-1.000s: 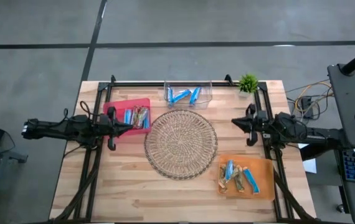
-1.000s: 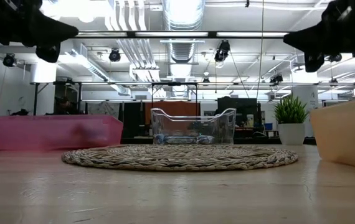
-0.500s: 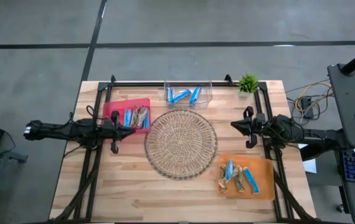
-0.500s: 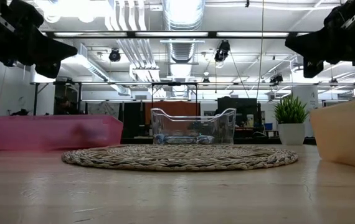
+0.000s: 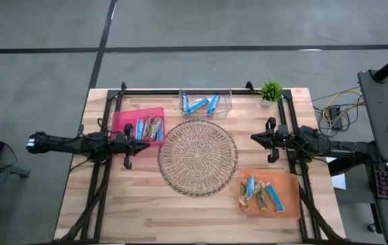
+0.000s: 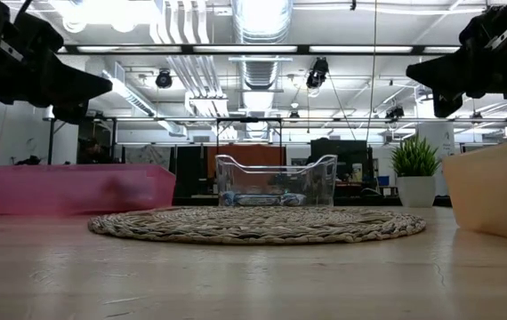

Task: Pick and place Granola Bars by type
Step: Return to Home Position

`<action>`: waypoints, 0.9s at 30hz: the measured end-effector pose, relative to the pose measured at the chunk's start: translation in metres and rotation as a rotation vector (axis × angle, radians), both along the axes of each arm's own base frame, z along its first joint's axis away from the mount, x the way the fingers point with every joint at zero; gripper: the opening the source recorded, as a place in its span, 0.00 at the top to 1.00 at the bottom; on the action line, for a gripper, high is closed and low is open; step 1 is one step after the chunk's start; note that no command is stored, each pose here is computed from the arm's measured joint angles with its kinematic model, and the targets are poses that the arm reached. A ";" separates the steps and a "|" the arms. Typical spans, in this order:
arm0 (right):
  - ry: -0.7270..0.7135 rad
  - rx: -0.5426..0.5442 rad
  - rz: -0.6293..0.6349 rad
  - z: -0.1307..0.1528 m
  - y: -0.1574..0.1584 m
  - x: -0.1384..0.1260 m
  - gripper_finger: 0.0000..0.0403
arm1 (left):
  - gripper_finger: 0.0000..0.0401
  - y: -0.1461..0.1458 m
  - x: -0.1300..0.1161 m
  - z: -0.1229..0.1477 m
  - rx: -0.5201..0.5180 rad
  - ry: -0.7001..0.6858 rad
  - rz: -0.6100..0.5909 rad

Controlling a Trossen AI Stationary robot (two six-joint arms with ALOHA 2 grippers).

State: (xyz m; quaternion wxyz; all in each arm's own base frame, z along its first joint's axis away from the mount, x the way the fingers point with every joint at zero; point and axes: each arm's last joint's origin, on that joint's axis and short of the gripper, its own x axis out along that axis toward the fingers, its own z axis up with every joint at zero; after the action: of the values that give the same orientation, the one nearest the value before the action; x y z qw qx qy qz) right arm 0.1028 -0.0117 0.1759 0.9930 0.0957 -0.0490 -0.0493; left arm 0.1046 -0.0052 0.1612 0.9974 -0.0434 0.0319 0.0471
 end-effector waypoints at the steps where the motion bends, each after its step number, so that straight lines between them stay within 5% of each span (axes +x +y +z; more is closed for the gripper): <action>1: 0.004 0.000 0.000 0.000 0.000 0.000 0.97 | 1.00 0.000 0.000 0.000 0.002 0.001 0.000; 27: 0.027 -0.014 -0.002 -0.002 0.000 0.000 0.97 | 1.00 0.000 0.000 -0.001 0.012 0.006 0.005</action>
State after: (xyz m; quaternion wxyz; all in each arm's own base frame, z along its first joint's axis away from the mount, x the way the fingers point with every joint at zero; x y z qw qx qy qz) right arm 0.1030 -0.0118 0.1735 0.9941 0.0879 -0.0361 -0.0515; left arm 0.1046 -0.0050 0.1605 0.9974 -0.0375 0.0345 0.0500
